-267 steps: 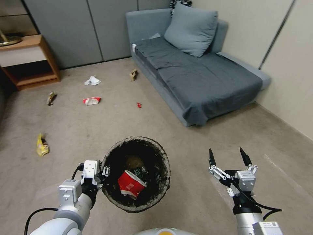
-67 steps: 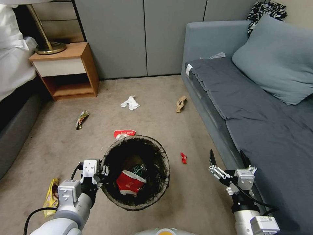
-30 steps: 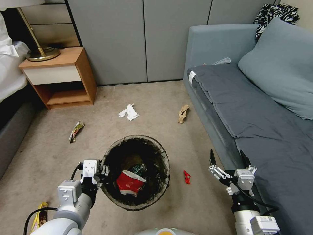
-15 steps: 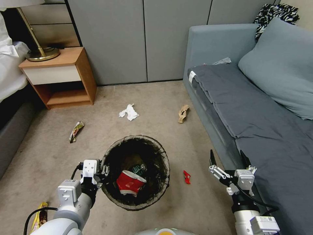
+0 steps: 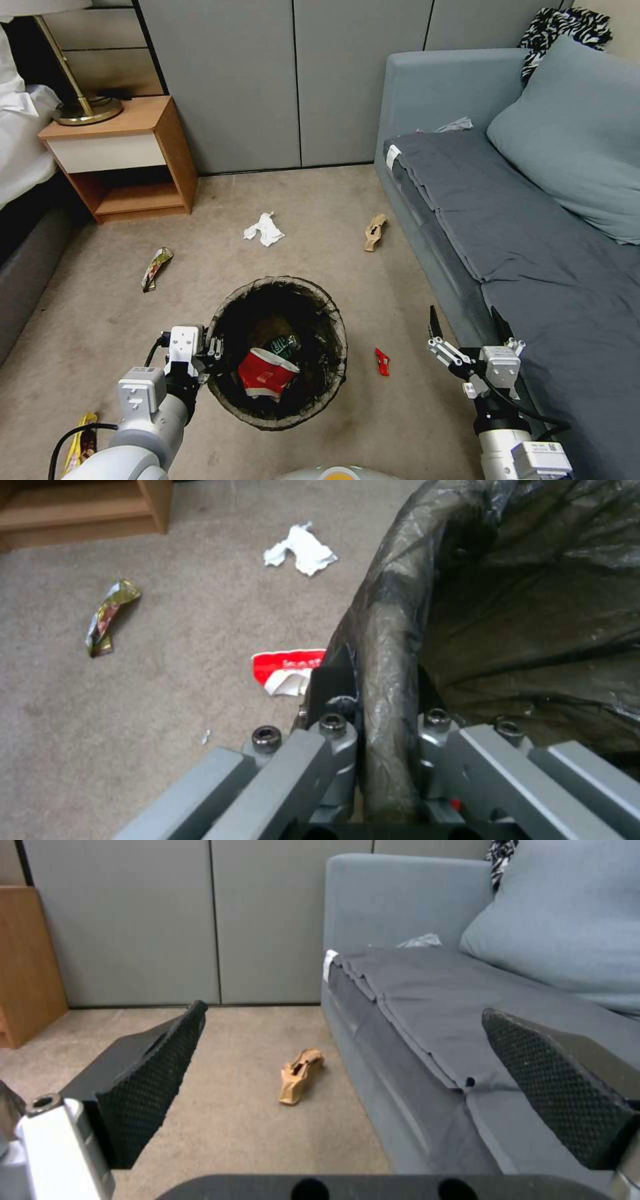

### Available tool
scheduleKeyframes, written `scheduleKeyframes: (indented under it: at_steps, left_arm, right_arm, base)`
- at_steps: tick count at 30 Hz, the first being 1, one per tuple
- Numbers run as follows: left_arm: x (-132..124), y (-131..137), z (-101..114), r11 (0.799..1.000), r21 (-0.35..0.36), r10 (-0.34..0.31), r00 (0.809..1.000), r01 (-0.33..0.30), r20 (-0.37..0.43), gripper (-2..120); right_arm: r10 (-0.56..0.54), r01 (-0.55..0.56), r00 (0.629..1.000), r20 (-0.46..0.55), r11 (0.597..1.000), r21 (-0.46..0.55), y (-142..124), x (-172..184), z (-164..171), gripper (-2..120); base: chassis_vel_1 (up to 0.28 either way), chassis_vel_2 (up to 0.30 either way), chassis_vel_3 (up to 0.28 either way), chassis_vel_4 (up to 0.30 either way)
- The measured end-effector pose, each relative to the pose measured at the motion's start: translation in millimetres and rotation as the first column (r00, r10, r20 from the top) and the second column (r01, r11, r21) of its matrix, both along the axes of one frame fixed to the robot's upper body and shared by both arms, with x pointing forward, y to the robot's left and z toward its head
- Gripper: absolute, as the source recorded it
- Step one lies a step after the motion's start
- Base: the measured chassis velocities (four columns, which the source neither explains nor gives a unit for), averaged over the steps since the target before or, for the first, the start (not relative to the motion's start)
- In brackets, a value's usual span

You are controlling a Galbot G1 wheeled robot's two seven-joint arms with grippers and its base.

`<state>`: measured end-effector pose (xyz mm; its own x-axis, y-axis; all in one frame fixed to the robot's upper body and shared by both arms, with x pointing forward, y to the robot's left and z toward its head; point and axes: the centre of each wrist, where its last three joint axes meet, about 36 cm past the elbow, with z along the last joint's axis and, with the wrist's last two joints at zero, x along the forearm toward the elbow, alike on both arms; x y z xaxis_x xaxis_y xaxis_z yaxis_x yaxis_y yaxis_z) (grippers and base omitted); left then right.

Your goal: Pick up the trash bin, then pick up the garbage from the floor and place it into the trash bin.

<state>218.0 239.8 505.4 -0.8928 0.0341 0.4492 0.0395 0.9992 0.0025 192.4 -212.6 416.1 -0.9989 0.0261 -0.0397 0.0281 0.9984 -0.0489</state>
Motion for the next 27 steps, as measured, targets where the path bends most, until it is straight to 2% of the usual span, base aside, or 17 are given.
scheduleKeyframes:
  at_steps: [27]
  left_arm:
    - [0.0,0.0,0.0,1.0,0.0,0.0,1.0,0.0,0.0,2]
  right_arm:
    - [0.0,0.0,1.0,0.0,1.0,0.0,0.0,0.0,0.0,100]
  base:
    - [0.0,0.0,0.0,0.0]
